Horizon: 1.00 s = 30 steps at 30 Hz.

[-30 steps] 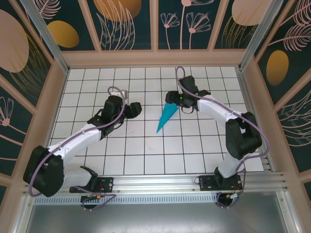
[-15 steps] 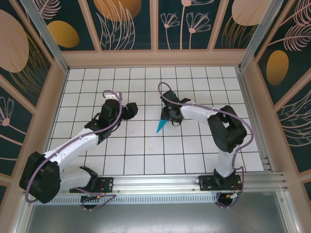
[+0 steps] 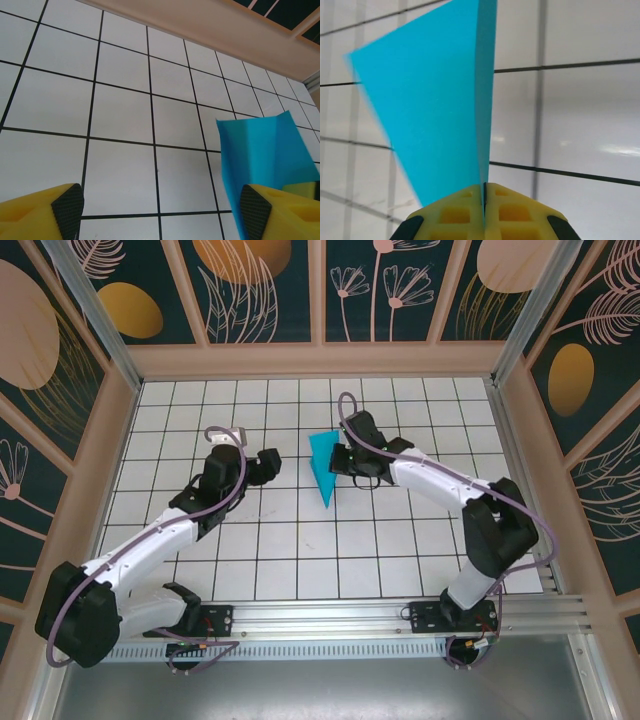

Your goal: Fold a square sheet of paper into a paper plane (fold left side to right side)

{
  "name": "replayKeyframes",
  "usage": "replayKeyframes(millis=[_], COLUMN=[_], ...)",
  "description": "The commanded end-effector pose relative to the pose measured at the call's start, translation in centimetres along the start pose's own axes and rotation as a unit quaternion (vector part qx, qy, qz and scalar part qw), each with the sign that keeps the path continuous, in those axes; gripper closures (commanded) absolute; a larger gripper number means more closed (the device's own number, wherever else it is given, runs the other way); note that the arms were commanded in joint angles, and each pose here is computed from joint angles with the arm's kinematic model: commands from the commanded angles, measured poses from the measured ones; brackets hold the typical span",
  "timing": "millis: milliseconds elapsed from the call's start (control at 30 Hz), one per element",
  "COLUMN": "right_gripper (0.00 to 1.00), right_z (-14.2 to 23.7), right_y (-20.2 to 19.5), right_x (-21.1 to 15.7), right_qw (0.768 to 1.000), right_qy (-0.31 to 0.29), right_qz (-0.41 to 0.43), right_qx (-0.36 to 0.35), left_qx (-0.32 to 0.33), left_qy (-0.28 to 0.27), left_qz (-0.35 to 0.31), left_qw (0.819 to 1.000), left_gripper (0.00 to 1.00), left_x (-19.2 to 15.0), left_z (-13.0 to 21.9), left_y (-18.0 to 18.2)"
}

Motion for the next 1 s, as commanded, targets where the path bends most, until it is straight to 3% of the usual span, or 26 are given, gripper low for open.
replayKeyframes(millis=[0,200,333,433,567,700,833,967], right_gripper=[1.00,1.00,0.97,0.85,0.62,0.50,0.49,0.49], right_z=[0.5,-2.2,-3.6,-3.6,-1.9,1.4,3.2,1.9], right_y=[1.5,-1.6,-5.6,-8.5,-10.8,-10.5,-8.3,-5.4], right_x=[-0.6,-4.3,-6.1,-6.7,-6.1,-3.9,-3.8,-5.9], right_qw=[0.996,0.987,0.988,0.990,0.995,0.995,0.991,0.991], right_qy=[0.012,0.062,0.083,0.090,0.090,0.064,0.066,0.092], right_qz=[0.004,-0.037,-0.051,-0.060,-0.026,-0.008,0.017,0.017], right_qx=[0.092,0.142,0.120,0.090,-0.011,-0.072,-0.112,-0.097], left_qx=[0.012,0.013,0.014,0.014,0.018,0.024,0.029,0.035], left_qy=[-0.014,-0.014,-0.015,-0.018,-0.023,-0.034,-0.046,-0.051], left_qz=[-0.001,0.001,0.002,0.005,0.006,0.004,0.001,0.001], left_qw=[1.000,1.000,1.000,1.000,1.000,0.999,0.999,0.998], left_gripper=[0.15,0.12,0.11,0.10,0.08,0.05,0.02,0.02], left_x=[0.6,0.7,0.8,0.9,1.1,1.4,1.9,1.9], left_z=[0.6,0.8,1.0,1.2,1.5,1.9,2.2,2.3], left_y=[0.4,0.4,0.4,0.4,0.5,0.7,0.9,1.1])
Point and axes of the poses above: each hand's point on the last joint's axis, 136 mm out from that joint toward the fingers, its own z axis back along the fingers, its own y axis along the line the jaws close on, x = y × z, the point moved 3 cm from there along z, back along the fingers, and after that the axes turned 8 degrees about z, right-handed, at the moved point
